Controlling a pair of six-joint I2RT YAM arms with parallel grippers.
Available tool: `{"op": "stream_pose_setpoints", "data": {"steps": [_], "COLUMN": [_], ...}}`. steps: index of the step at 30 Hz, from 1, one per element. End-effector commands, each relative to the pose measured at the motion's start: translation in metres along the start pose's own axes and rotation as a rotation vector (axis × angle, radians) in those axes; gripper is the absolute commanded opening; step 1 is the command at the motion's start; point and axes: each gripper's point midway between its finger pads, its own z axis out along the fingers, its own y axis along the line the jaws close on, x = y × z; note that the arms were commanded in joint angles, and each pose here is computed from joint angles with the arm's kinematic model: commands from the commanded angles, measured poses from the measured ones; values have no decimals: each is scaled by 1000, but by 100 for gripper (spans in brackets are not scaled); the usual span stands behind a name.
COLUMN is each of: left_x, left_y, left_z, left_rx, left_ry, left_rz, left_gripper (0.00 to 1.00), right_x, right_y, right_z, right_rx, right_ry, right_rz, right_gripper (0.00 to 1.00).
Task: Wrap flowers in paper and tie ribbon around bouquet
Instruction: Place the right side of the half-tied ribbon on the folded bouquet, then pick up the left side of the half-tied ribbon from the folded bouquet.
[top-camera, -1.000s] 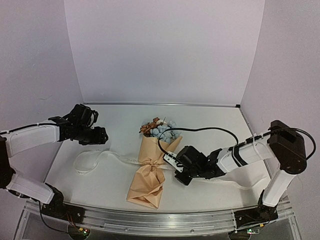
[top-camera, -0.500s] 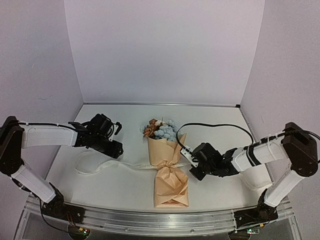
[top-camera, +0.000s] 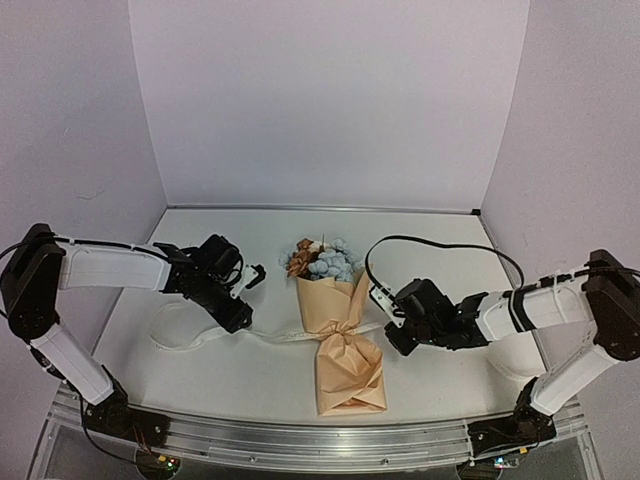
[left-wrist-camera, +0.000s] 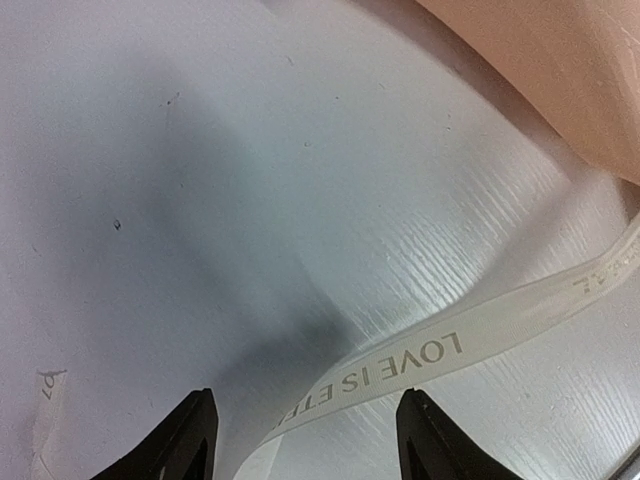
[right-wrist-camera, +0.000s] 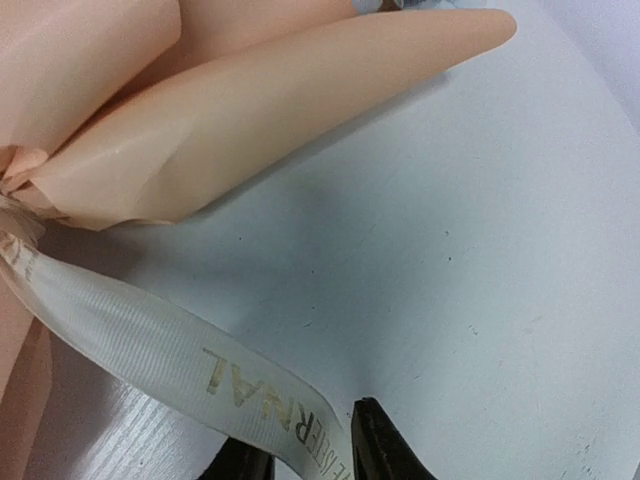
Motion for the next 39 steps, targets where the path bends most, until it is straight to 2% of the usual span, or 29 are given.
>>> {"op": "stream_pose_setpoints", "data": {"steps": [1, 4, 9, 12, 18, 23, 26, 29, 30, 32, 39], "left_x": [6, 12, 20, 21, 23, 29, 33, 33, 32, 24, -47], "left_y": [-2, 0, 2, 1, -3, -4, -4, -4, -4, -1, -7], "left_z": [-19, -23, -9, 2, 14, 29, 37, 40, 39, 34, -23], "left_rx": [8, -9, -19, -6, 14, 23, 26, 26, 23, 2, -3], "left_ry": [-3, -16, 14, 27, 16, 44, 58, 57, 55, 26, -267], "left_rz": [198, 270, 331, 362, 406, 418, 420, 422, 421, 418, 347], "left_gripper": [63, 63, 62, 60, 56, 49, 36, 13, 9, 1, 0], "right_x": [-11, -17, -13, -10, 10, 30, 39, 51, 54, 62, 90], "right_y": [-6, -11, -21, -21, -33, -39, -43, -47, -49, -51, -56], "right_z": [-15, -22, -34, -41, -48, -48, -48, -48, -49, -50, -52], "right_rx": [-6, -7, -13, -32, -27, -30, -26, -18, -13, -5, 10], "right_ry": [-40, -68, -64, -68, -44, -7, 8, 30, 36, 53, 146], "right_rz": [32, 45, 78, 89, 153, 193, 231, 263, 268, 277, 306], "right_gripper": [35, 45, 70, 79, 82, 84, 84, 84, 84, 84, 84]}}
